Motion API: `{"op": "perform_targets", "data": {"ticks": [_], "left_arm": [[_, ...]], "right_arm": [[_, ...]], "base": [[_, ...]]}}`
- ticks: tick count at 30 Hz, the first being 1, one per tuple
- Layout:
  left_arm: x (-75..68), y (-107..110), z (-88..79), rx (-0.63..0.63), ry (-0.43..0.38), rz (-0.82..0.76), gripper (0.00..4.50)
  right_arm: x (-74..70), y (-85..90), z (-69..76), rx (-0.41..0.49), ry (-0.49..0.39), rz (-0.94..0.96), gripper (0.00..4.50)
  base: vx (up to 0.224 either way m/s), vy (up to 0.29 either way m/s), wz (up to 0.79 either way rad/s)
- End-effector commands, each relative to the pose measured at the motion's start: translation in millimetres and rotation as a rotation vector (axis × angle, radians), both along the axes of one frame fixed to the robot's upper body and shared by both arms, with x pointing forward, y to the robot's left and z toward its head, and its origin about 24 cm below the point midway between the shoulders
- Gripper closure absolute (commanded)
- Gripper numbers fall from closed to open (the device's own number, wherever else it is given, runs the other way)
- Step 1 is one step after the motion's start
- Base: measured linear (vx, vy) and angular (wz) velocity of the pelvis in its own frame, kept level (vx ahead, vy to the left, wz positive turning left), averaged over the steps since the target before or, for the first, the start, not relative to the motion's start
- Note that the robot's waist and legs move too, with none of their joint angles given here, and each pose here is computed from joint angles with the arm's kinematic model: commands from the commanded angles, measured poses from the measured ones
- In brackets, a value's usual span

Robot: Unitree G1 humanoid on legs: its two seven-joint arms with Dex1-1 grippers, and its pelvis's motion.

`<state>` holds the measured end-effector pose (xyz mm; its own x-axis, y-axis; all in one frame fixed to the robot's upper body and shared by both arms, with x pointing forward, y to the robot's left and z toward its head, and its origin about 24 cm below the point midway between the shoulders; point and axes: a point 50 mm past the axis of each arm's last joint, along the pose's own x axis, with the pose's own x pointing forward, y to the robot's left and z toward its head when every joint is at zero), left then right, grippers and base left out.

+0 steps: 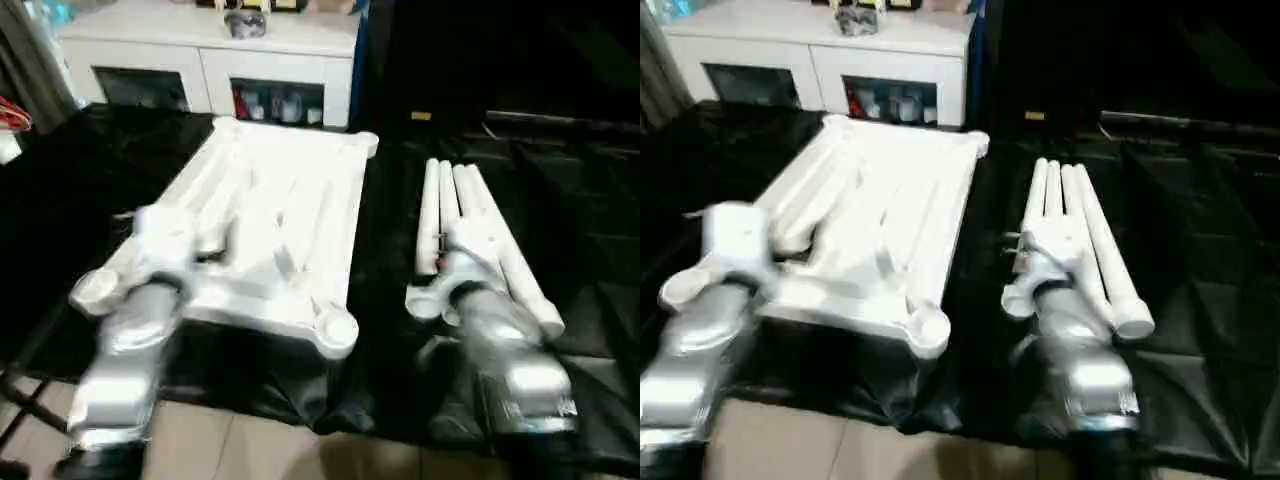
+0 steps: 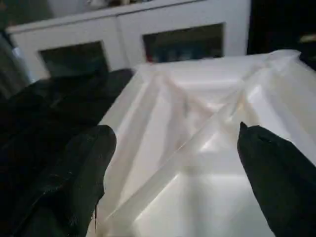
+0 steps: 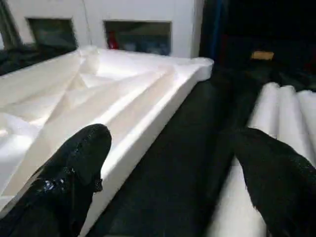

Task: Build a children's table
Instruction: Move to table, then move table base

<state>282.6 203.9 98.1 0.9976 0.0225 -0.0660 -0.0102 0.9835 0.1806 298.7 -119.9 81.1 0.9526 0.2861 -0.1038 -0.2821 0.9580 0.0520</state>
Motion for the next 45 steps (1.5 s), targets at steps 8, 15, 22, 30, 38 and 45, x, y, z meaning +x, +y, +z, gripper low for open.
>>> {"op": "perform_targets", "data": {"ticks": [8, 15, 22, 30, 38, 45], "left_arm": [[0.8, -1.3, 9.3, 0.031, -0.026, -0.067, 0.02], [-13.7, -16.3, -0.1, 0.105, 0.112, -0.492, 0.02], [-17.2, -23.5, -7.2, 0.198, 0.223, -0.796, 0.02], [-13.2, -33.5, -20.9, 0.225, 0.422, -1.077, 0.74], [3.2, -37.1, -27.4, 0.298, 0.493, -1.204, 1.37], [16.4, -39.1, -29.2, 0.313, 0.526, -1.213, 1.9]], "right_arm": [[3.6, -8.0, 1.7, -0.058, 0.004, 0.085, 0.09], [-1.6, -10.5, 11.3, -0.102, 0.004, 0.398, 0.09], [-10.8, -15.4, 13.8, -0.192, 0.059, 0.684, 0.09], [-17.2, -17.1, 17.1, -0.254, 0.09, 0.869, 0.03], [-26.4, -12.7, 15.8, -0.262, 0.12, 0.968, 0.03], [-30.3, -13.9, 12.9, -0.262, 0.141, 0.985, 0.03]], "base": [[0.036, -0.016, -0.07], [-0.023, 0.008, 0.02], [-0.024, 0.006, 0.01], [0.0, 0.0, 0.0], [0.0, 0.0, 0.0], [0.0, 0.0, 0.0]]}}
